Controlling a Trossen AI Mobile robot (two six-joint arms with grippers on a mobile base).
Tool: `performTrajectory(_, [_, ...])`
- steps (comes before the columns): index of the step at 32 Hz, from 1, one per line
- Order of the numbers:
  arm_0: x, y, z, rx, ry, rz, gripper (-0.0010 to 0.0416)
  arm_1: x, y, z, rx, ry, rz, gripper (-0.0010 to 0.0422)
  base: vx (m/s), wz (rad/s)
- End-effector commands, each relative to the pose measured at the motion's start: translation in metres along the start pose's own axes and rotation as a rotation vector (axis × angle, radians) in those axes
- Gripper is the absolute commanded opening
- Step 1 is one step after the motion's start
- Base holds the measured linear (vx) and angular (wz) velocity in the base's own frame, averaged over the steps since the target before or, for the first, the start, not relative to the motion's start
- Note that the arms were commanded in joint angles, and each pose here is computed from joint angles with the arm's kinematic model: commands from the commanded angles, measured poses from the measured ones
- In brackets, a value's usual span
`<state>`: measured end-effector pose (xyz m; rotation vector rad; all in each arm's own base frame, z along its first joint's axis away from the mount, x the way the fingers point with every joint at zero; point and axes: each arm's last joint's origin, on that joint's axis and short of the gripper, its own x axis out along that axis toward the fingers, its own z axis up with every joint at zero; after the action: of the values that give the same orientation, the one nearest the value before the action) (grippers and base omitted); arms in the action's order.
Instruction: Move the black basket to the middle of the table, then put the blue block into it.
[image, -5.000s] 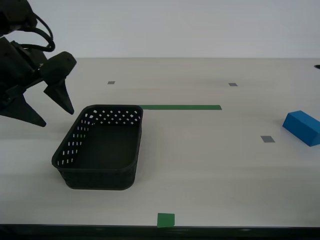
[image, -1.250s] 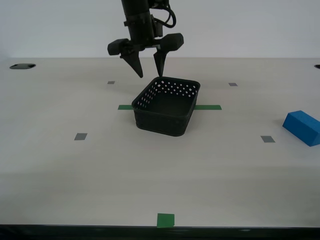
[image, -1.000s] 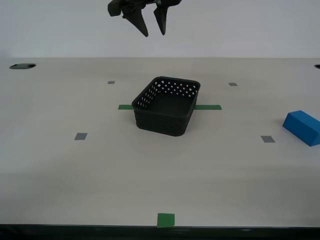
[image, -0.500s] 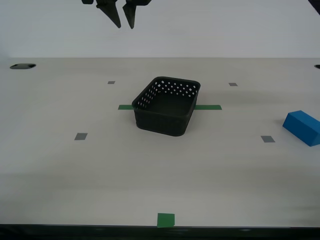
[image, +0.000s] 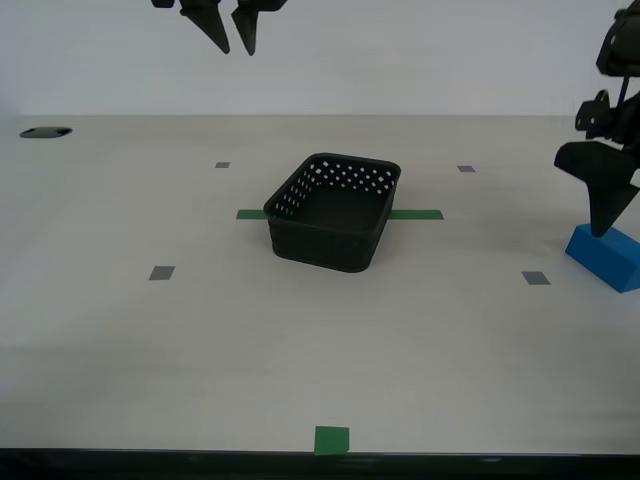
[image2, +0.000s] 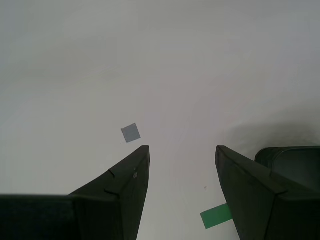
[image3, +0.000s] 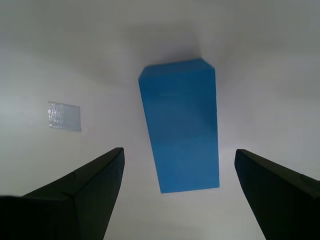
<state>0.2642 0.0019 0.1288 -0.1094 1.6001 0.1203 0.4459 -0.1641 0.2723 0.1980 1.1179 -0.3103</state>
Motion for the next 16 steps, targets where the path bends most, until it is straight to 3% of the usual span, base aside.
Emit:
performTrajectory(1, [0.015, -0.001, 0.006, -0.021, 0.015, -0.007, 0.0317, 0.0, 0.002, 0.0, 0.001, -0.001, 0.0, 0.0176, 0.0, 0.0])
performTrajectory(4, [0.021, -0.002, 0.008, -0.038, 0.022, -0.046, 0.0335, 0.0, 0.003, 0.0, 0.006, 0.0, 0.001, 0.0176, 0.0, 0.0])
performTrajectory(10, [0.041, -0.003, 0.011, -0.047, 0.074, -0.038, 0.0338, 0.0, 0.003, 0.0, 0.005, 0.001, 0.001, 0.0176, 0.0, 0.0])
performTrajectory(14, [0.045, -0.002, 0.009, -0.034, 0.101, -0.034, 0.0277, 0.0, 0.003, 0.0, 0.006, 0.0, 0.001, 0.0176, 0.0, 0.0])
performTrajectory(15, [0.045, -0.003, 0.01, -0.022, 0.099, -0.035, 0.0206, 0.0, 0.003, 0.0, 0.006, 0.0, 0.001, 0.0176, 0.0, 0.0])
performTrajectory(16, [0.045, -0.003, 0.01, -0.022, 0.099, -0.035, 0.0184, 0.0, 0.003, 0.0, 0.006, 0.0, 0.001, 0.0176, 0.0, 0.0])
